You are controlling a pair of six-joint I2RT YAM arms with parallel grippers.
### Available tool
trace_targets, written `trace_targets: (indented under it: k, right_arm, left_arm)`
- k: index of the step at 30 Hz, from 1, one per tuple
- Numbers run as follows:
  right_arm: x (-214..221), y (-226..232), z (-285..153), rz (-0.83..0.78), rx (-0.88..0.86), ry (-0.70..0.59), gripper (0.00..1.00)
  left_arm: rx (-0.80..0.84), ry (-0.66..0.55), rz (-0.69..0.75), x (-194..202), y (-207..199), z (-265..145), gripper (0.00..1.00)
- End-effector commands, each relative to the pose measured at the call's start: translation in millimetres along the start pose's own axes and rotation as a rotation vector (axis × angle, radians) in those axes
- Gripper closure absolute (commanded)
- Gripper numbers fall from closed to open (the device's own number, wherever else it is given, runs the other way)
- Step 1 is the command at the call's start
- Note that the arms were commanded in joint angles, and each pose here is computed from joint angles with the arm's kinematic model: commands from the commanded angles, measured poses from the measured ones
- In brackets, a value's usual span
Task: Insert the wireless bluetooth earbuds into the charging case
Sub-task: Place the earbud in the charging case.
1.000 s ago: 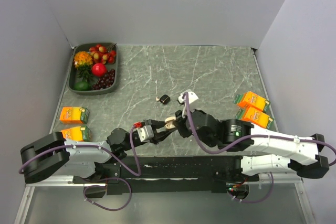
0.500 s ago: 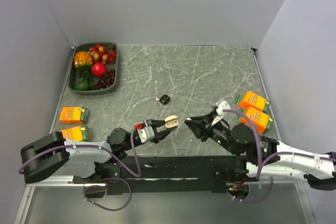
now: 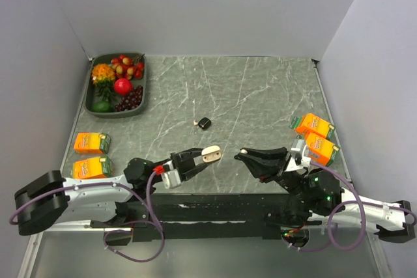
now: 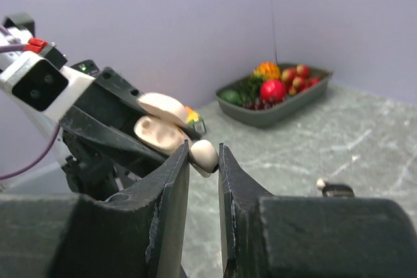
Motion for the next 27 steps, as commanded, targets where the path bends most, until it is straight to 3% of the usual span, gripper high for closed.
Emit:
trace_targets:
  k: [1, 10, 18, 27]
  right_arm:
    - [-18.1, 8.4, 3.4, 0.000, -0.061, -0.077, 1.00]
    - [-22.9, 19.8, 17.5, -0.016, -0.124, -0.110, 1.00]
    - [-5.2, 12.0, 37.1, -0.083, -0.040, -0.121, 1.00]
    - [7.3, 10.9, 49.3, -0.137, -0.024, -0.111, 1.00]
  left_arm:
    - [-0.086, -0.267, 0.170, -61.1, 30.1, 11.9, 0.99]
    - [-0.175, -0.229, 0.093, -47.0, 33.9, 12.5, 0.99]
    - [-0.304, -0.220, 0.016, -35.5, 40.2, 8.4, 0.99]
    - [-0.308, -0.221, 0.008, -34.7, 40.3, 9.3, 0.99]
Point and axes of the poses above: each gripper's point midway between its finger pads, its own z axis out along the fingers, its own y axis along the line the jaws close on, x = y × z, the point moved 7 cm from there along -z, back along the fingers, and after that the axes turned 6 degrees about z, right-handed, at the moved point
